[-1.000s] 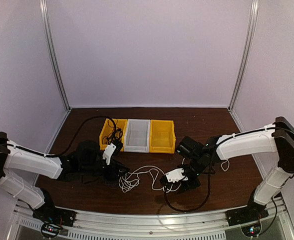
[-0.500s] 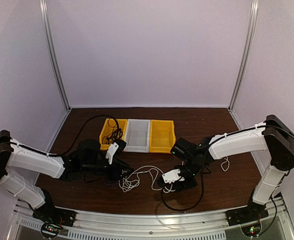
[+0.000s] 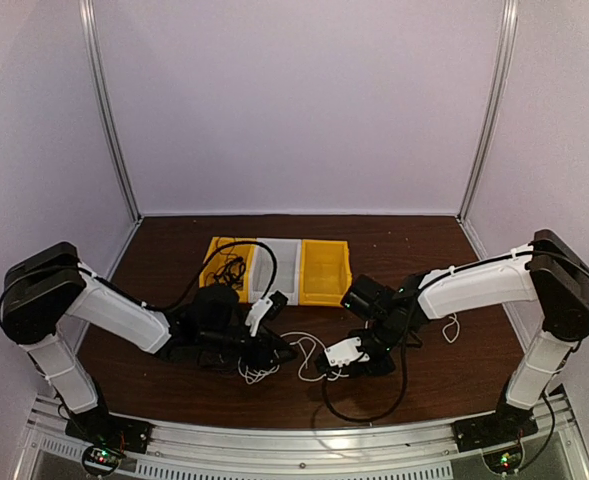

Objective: Untangle the cables

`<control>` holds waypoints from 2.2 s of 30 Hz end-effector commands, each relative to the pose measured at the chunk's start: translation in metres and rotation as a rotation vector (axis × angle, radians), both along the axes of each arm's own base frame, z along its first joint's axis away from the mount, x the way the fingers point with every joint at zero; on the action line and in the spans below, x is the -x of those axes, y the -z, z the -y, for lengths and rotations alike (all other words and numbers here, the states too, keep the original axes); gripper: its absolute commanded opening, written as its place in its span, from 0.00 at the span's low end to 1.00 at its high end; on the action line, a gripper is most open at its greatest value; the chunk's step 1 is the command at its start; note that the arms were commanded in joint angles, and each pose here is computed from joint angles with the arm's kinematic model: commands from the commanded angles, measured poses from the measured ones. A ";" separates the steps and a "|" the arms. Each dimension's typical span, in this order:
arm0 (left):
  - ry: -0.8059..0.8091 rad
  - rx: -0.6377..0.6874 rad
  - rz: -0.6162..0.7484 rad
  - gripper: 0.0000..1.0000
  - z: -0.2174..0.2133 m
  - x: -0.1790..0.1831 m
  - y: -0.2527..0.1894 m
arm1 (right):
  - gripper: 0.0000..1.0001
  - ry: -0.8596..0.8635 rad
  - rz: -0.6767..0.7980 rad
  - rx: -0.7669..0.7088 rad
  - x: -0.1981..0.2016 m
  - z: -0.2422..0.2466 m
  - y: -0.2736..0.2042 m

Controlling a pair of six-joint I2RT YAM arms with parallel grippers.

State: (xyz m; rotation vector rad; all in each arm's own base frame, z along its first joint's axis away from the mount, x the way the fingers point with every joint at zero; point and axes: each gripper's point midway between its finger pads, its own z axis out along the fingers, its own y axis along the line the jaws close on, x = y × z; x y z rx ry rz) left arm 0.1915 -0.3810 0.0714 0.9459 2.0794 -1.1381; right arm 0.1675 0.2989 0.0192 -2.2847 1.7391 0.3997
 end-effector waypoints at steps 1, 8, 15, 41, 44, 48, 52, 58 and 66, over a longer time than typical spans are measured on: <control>0.062 0.070 -0.012 0.47 0.025 0.007 -0.009 | 0.00 0.014 0.035 -0.064 -0.005 -0.011 -0.025; 0.069 0.005 -0.095 0.46 0.046 0.007 0.025 | 0.00 0.017 0.023 -0.146 -0.004 -0.024 -0.057; 0.029 -0.042 -0.096 0.00 0.046 -0.001 0.040 | 0.00 0.042 0.056 -0.212 -0.015 -0.028 -0.098; -0.105 -0.172 -0.084 0.07 -0.018 0.010 0.057 | 0.00 0.454 0.543 -0.970 -0.160 0.049 -0.477; -0.103 -0.137 -0.067 0.33 -0.019 0.011 0.044 | 0.00 0.459 0.646 -1.041 -0.164 0.054 -0.525; -0.122 -0.096 -0.036 0.47 -0.022 0.010 0.026 | 0.00 0.458 0.733 -1.137 -0.165 0.059 -0.574; -0.133 -0.091 -0.016 0.52 -0.024 0.007 0.016 | 0.00 0.417 0.742 -1.234 -0.165 0.053 -0.607; -0.144 -0.105 -0.004 0.56 -0.024 0.004 0.010 | 0.00 0.374 0.749 -1.326 -0.175 0.041 -0.631; -0.160 -0.094 -0.002 0.57 -0.021 -0.001 0.001 | 0.00 0.420 0.671 -1.262 -0.235 0.009 -0.579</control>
